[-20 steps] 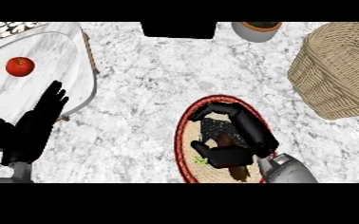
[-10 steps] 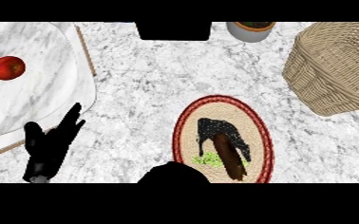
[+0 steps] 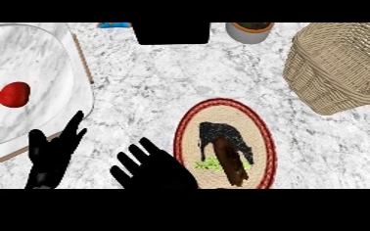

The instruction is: Pick the sweet potato from the placemat and place it in the basket

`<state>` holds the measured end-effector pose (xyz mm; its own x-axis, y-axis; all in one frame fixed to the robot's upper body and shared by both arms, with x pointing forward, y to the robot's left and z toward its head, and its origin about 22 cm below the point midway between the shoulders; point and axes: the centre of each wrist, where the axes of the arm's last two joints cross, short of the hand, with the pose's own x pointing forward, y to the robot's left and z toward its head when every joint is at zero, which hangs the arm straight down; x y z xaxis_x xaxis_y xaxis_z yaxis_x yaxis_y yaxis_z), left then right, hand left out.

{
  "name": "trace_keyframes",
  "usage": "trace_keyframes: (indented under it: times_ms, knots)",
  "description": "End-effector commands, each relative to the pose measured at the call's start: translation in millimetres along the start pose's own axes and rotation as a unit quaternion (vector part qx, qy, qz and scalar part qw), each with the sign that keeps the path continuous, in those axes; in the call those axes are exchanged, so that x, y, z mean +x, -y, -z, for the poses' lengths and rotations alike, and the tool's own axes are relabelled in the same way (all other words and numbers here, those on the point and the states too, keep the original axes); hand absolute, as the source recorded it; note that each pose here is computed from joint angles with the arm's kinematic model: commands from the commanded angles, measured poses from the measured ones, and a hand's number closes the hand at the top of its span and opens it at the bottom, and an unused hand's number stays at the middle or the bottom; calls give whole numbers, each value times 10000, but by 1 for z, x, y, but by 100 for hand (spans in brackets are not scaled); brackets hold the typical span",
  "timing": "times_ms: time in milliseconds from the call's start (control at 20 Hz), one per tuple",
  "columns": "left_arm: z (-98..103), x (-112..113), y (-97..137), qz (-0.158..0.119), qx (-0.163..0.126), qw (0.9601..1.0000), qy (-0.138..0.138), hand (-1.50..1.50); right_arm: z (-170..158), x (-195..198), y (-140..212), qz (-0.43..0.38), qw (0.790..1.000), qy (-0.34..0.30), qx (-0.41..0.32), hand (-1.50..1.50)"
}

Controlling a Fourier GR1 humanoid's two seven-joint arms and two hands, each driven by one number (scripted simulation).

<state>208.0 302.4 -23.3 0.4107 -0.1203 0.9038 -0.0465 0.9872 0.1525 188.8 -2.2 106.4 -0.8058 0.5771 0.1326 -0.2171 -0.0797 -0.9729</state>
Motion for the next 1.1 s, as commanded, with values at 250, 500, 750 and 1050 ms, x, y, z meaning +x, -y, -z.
trace_keyframes:
  times_ms: [250,500,750,1050]
  knots:
    - [-6,-31,1,-17,70,9970,-773,0,0,34,82,-1622,9796,-565,1043,-150]
    - [-13,-34,9,-95,110,9970,-764,0,8,20,95,-2026,9543,-954,1979,-150]
    - [-15,-36,11,-60,162,9969,-769,0,9,7,128,-2193,9447,-1065,2194,-150]
    - [-15,-40,-1,-168,228,9960,-843,0,6,2,130,-2036,9461,-926,2344,-150]
